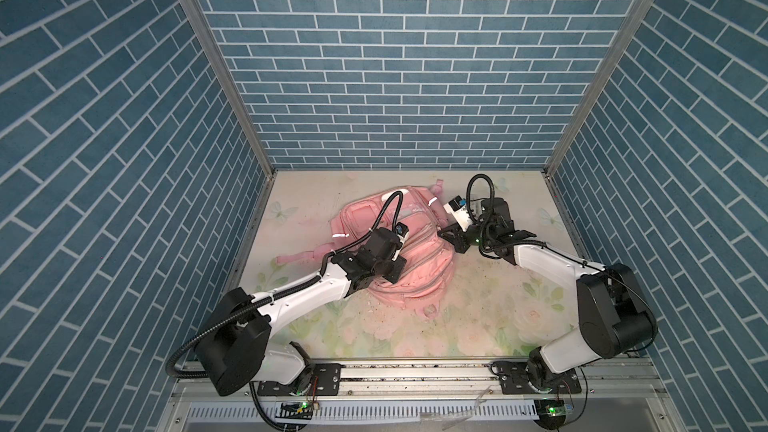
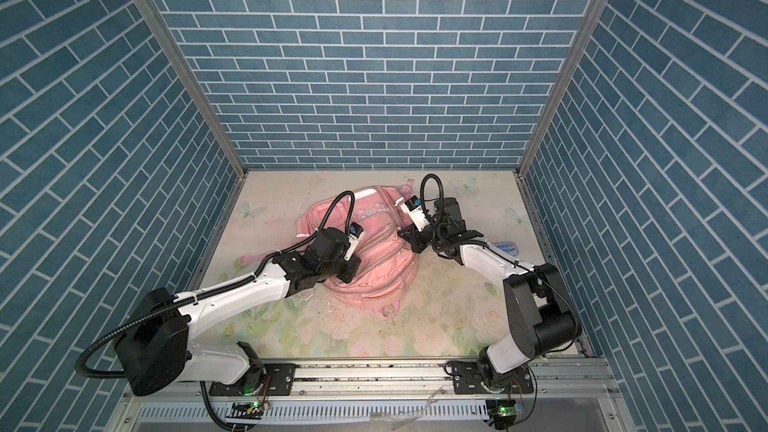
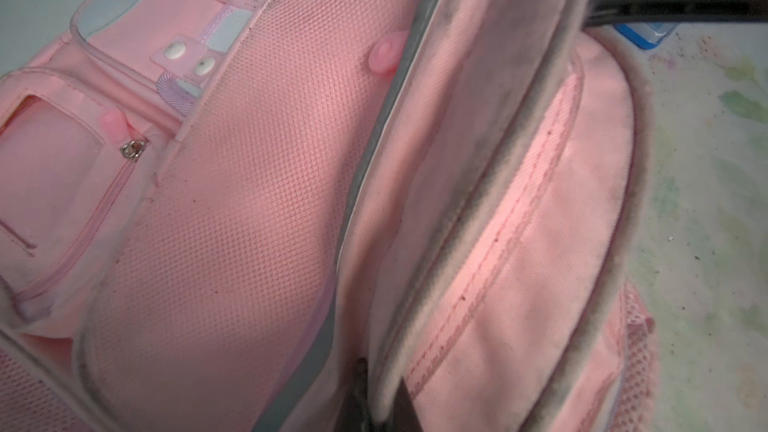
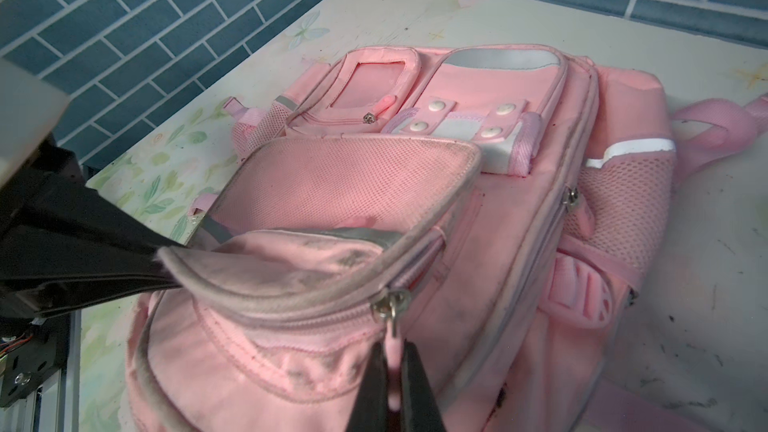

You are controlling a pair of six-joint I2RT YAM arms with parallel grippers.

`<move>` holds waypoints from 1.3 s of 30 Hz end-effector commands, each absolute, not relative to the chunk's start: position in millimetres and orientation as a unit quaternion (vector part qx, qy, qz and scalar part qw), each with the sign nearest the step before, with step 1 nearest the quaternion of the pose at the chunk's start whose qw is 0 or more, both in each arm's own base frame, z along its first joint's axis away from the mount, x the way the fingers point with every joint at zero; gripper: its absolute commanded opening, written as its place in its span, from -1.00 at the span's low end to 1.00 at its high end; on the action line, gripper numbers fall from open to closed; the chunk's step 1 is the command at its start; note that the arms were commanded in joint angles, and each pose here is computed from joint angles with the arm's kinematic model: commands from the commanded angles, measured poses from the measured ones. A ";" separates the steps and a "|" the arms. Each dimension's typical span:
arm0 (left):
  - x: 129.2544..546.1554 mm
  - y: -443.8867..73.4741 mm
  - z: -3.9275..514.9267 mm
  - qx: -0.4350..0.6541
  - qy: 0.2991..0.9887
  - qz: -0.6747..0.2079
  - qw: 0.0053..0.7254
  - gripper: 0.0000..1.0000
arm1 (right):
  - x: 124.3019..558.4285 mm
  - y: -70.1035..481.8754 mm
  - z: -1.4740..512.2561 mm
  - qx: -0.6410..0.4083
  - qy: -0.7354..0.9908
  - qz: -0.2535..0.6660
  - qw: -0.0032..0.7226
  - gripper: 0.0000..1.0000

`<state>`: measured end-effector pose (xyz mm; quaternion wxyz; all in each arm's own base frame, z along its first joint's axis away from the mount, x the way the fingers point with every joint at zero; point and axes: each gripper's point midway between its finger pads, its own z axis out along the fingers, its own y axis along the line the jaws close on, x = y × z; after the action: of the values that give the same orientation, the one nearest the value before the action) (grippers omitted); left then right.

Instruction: Pack the student bag

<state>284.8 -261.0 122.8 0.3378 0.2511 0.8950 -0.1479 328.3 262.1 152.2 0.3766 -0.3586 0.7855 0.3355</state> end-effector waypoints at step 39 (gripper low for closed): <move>244.4 -294.9 150.3 0.521 0.749 -0.116 0.393 0.07 | 318.9 254.7 143.2 -0.424 0.759 0.345 0.353 -1.00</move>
<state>262.1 -315.8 174.5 0.4112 0.3912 0.8003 -0.1934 318.5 249.8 137.2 0.3512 -0.3968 0.7773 0.3393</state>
